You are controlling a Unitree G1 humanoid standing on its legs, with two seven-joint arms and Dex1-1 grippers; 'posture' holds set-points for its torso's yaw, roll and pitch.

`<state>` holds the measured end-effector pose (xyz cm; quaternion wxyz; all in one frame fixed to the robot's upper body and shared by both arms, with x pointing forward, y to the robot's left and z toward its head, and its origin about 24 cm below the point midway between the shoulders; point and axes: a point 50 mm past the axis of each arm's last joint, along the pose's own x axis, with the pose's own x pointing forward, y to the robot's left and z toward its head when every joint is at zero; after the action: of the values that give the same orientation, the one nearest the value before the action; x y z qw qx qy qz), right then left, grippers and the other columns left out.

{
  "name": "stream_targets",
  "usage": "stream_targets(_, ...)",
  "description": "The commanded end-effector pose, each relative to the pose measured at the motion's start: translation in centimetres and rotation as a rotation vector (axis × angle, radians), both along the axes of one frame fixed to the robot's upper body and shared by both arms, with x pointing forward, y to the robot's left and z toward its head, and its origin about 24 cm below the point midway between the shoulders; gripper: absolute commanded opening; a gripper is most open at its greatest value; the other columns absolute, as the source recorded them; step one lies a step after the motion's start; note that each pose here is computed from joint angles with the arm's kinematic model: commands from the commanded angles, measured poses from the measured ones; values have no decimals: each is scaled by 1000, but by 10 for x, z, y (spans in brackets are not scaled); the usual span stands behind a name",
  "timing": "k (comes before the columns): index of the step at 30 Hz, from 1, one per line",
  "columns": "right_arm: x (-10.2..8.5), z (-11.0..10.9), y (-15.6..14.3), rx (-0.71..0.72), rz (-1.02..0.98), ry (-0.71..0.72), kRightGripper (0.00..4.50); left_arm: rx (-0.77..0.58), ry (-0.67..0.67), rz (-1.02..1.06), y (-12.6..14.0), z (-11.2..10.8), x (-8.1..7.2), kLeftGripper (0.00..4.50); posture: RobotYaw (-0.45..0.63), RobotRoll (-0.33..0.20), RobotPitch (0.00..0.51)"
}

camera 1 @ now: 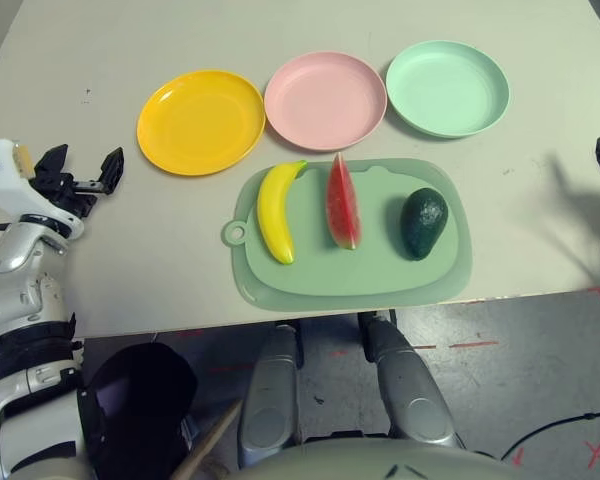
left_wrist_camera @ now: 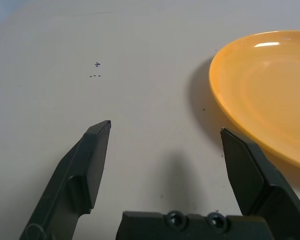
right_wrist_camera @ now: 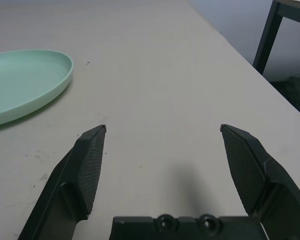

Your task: Place the fruits into color-matched plates.

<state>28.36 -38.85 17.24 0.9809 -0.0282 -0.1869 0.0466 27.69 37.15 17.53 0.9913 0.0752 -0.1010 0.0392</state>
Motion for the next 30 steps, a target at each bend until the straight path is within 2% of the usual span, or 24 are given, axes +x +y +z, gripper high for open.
stream_targets(1,-5,-9,-3,17,-15,20,4500,4,2,20,7,3,-5,4476,-11,0,405)
stream_targets(8,-4,-9,-2,17,-11,19,4500,6,1,13,5,5,-4,4476,-12,0,411)
stream_targets(17,-1,-4,1,1,24,16,4500,20,12,-50,2,11,5,4476,0,0,419)
stream_targets(19,-2,-2,4,-20,70,9,4500,4,1,-161,-3,16,6,4476,0,0,418)
stream_targets(23,-5,12,11,-149,165,26,4500,-32,-20,-551,-22,32,-4,4476,-13,0,418)
stream_targets(26,-5,33,18,-318,264,91,4500,14,69,-850,-35,40,-17,4476,-20,0,417)
stream_targets(30,-6,66,25,-471,370,156,4500,47,136,-1095,-53,47,-25,4476,-23,0,415)
